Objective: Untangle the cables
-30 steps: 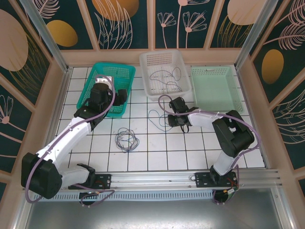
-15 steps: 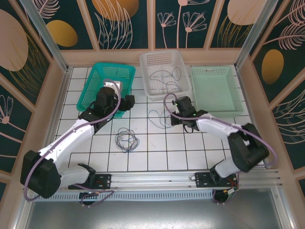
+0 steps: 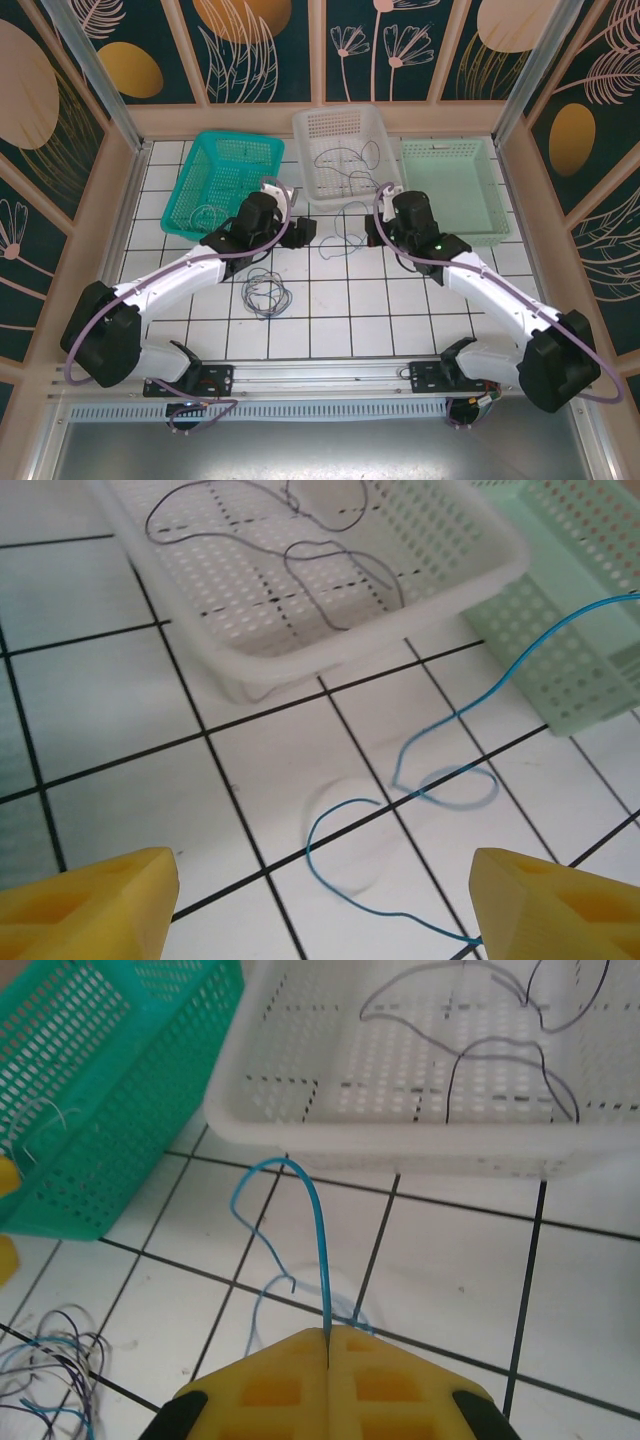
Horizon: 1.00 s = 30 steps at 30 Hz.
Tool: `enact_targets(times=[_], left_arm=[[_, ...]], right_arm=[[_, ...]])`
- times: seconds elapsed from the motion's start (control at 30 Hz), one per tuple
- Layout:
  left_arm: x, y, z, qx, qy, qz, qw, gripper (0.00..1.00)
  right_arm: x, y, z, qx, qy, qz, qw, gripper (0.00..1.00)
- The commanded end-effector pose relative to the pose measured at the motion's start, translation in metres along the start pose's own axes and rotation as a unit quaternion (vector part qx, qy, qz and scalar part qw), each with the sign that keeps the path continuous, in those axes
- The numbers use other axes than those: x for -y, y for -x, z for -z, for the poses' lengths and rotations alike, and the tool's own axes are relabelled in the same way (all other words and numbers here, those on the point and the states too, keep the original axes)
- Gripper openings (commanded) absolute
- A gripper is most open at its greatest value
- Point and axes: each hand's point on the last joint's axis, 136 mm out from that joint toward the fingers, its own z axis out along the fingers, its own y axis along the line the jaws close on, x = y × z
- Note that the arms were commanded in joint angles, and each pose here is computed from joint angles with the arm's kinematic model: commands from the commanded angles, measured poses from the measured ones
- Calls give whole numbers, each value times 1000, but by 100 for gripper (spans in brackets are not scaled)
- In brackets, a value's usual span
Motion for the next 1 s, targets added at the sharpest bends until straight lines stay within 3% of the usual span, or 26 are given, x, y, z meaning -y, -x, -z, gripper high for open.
enact_targets(times=[0.0,0.27,0.57,0.83,0.97], left_arm=[[12,29,5,46,-19,6,999,76],[9,26,7,49,-15,10,999,77],[8,20,2,43,-17,13,999,76],[4,16,4,44,-10,16,999,76],[1,14,6,46,-5,18,999,77]], right_arm=[[-2,44,30,61,4,7,998,0],[32,124,92,181,-101,3,978,0],[72,177,169,355,-209,-55,910,0],[135,183,205,414,-322,-83,847,0],[164,174,196,403,-330,-89,849,0]])
